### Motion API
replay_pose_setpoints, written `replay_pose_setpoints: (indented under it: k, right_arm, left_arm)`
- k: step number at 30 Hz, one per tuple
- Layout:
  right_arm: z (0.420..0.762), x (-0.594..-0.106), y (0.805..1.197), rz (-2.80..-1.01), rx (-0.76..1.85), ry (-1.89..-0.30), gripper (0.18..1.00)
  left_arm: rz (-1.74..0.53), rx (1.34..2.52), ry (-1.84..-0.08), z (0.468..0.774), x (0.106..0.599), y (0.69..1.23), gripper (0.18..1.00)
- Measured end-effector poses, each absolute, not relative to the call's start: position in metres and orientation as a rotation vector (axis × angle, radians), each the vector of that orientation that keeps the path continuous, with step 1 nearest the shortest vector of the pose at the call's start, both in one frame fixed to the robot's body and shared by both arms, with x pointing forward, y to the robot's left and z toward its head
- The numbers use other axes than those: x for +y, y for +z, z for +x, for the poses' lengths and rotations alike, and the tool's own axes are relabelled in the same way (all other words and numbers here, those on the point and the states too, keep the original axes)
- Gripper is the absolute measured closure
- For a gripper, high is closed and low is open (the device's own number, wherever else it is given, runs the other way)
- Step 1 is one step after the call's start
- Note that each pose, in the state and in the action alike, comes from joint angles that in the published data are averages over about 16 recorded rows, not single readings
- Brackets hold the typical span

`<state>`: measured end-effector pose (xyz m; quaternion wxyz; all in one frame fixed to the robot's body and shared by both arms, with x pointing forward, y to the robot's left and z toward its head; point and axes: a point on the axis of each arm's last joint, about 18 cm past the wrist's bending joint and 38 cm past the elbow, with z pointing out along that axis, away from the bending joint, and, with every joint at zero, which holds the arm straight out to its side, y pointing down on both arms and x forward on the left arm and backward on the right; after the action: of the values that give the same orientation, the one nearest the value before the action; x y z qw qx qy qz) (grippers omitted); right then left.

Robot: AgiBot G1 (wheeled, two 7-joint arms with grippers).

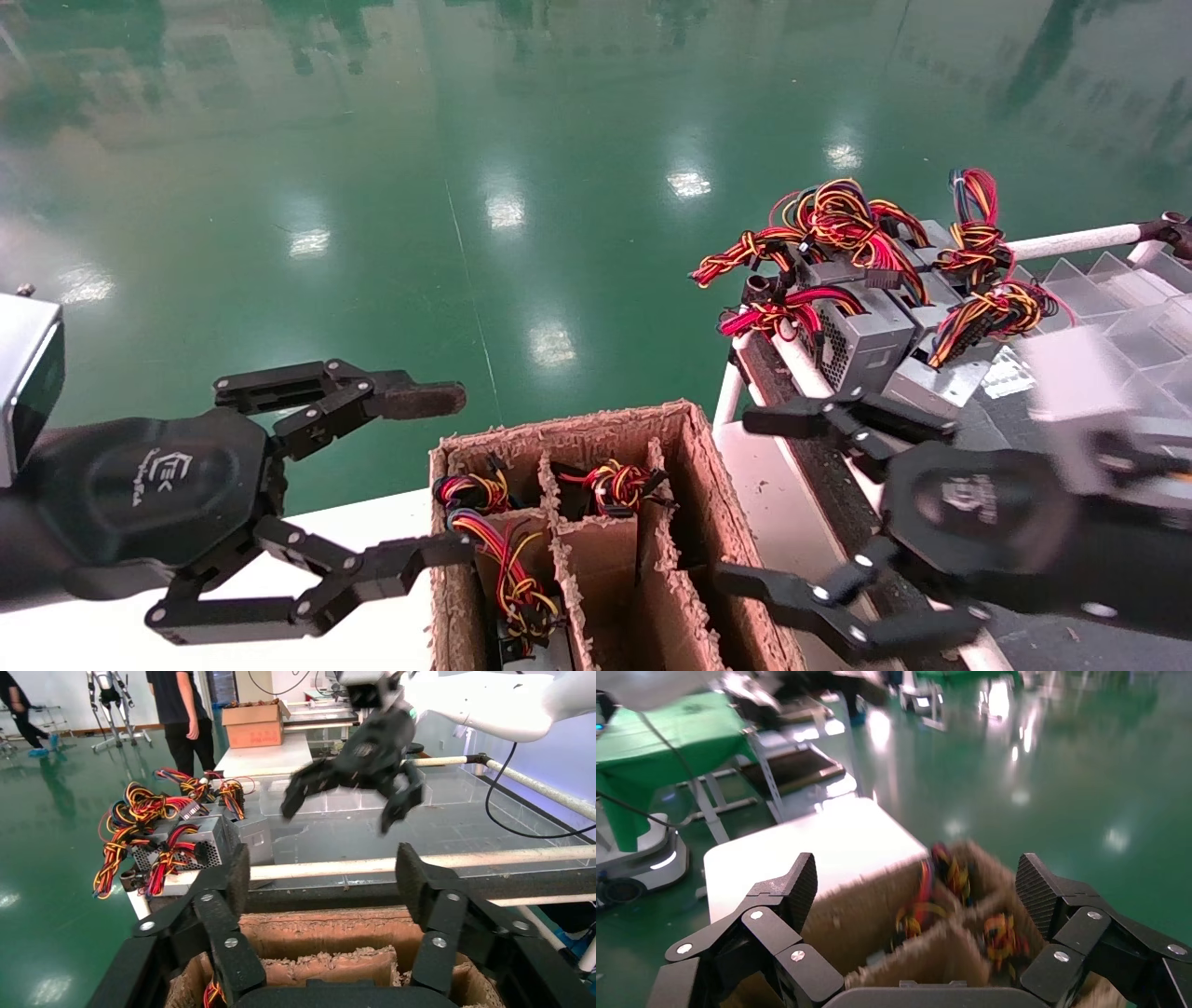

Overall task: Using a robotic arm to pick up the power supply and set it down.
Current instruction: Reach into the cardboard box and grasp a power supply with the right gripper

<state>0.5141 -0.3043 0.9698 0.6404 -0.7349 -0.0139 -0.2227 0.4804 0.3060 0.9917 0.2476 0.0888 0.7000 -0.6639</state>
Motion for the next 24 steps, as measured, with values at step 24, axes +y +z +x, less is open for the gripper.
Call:
replay_pose_setpoints:
  k: [24]
  right_arm:
    - [0.577,-0.199,0.912,-1.877,-0.003,-0.337,0.178]
  left_arm:
    - [0.242,1.908,-1.81,0.48,0.306,0.992,0.196]
